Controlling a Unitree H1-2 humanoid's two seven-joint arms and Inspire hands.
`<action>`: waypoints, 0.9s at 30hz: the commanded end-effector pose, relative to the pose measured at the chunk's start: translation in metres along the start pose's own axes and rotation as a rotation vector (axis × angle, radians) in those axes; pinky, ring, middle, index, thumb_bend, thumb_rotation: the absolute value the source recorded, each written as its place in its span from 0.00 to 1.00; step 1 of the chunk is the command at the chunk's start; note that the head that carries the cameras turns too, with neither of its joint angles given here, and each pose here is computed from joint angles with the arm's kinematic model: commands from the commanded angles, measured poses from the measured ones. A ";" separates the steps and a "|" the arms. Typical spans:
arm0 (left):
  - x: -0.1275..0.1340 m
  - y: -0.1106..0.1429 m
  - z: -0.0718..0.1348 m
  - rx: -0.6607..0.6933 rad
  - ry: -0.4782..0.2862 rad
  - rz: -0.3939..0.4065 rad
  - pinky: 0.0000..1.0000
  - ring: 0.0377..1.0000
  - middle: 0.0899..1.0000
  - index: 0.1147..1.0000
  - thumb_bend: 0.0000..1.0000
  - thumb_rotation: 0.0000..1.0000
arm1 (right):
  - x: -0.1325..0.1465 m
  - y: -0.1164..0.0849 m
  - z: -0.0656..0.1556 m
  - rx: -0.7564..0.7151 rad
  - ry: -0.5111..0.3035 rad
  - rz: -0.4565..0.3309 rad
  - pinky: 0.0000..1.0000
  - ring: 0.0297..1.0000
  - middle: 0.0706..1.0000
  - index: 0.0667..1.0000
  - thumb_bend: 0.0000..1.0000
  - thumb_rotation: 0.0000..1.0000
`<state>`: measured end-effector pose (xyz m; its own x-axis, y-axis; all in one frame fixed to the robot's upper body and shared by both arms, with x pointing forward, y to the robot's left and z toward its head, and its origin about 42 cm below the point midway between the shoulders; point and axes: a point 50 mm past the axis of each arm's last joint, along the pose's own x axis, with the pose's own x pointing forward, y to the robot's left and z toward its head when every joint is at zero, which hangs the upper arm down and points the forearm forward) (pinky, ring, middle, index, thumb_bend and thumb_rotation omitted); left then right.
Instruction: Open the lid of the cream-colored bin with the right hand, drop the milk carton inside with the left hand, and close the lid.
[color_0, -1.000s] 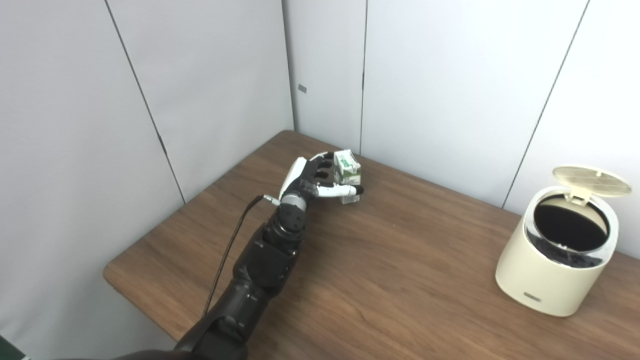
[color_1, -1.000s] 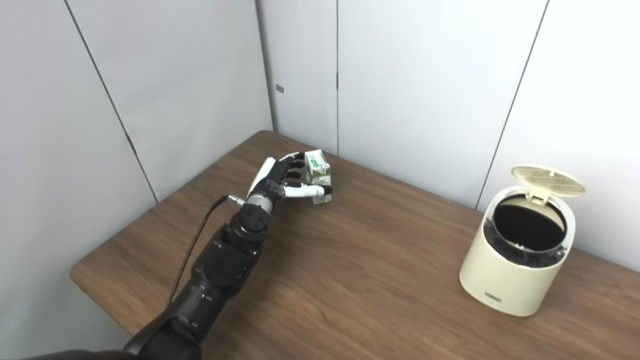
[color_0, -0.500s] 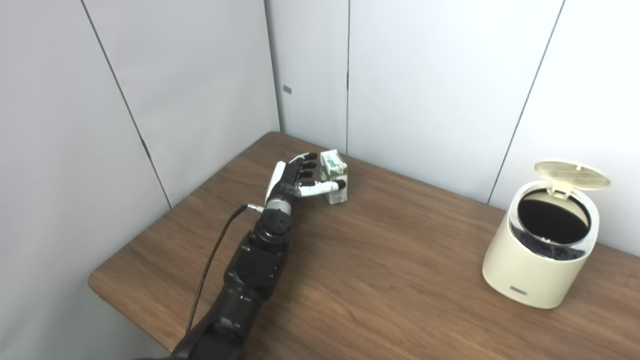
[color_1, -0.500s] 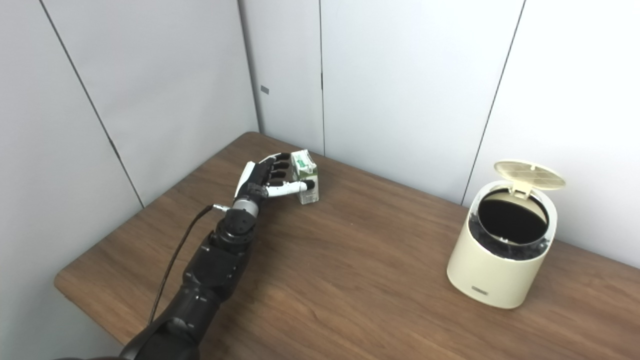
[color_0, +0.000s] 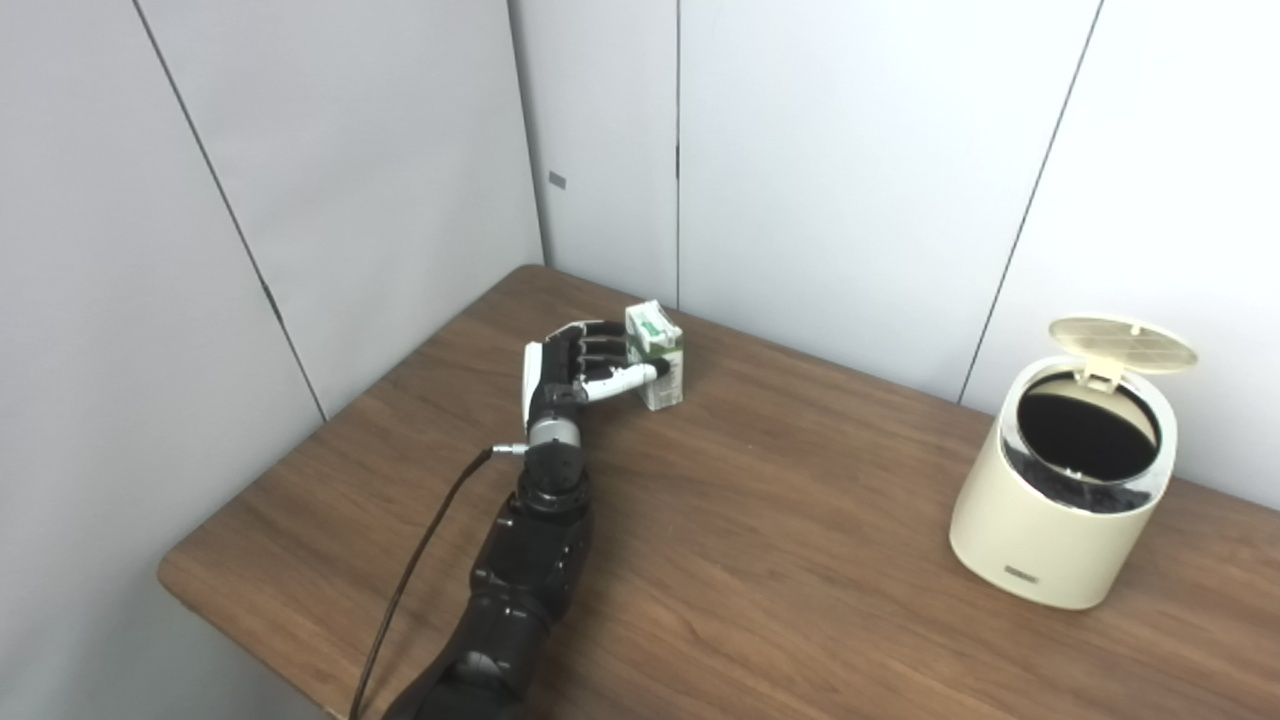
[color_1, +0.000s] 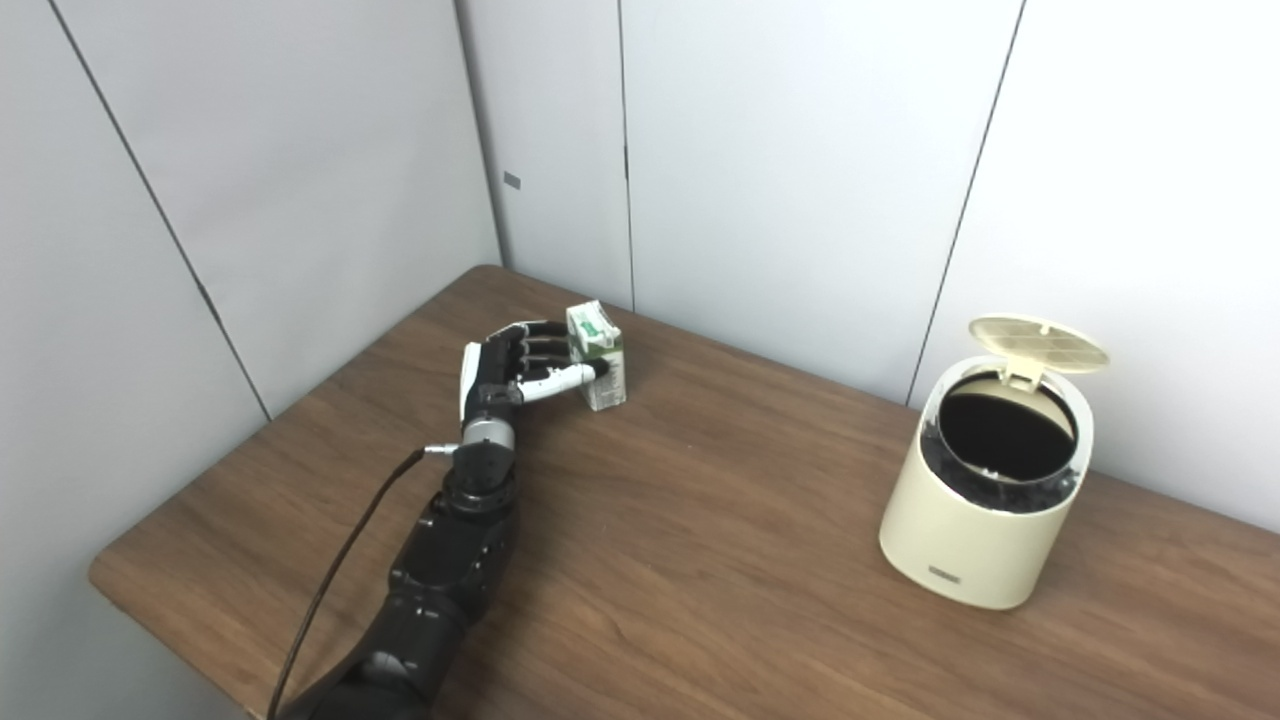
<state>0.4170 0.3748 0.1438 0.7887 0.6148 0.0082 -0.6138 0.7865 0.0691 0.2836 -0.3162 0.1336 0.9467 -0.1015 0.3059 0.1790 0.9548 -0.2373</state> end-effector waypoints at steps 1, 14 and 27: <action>0.013 -0.009 0.027 -0.026 -0.081 0.002 0.49 0.52 0.47 0.41 0.54 0.00 | -0.006 -0.001 0.001 0.000 -0.006 -0.005 0.38 0.53 0.57 0.45 0.50 0.18; 0.014 -0.013 0.024 -0.002 -0.061 -0.029 0.51 0.55 0.49 0.39 0.52 0.00 | -0.008 0.002 0.007 -0.015 0.018 -0.003 0.39 0.54 0.58 0.46 0.50 0.18; 0.016 -0.011 0.026 0.025 -0.076 -0.042 0.43 0.48 0.47 0.40 0.52 0.00 | -0.007 0.005 0.009 -0.002 0.034 -0.003 0.39 0.55 0.58 0.46 0.50 0.18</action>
<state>0.4260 0.3716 0.1459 0.8068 0.5908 0.0093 -0.5886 0.8023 0.0988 0.2743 -0.3116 0.1300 0.9636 -0.1200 0.2389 0.1816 0.9497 -0.2551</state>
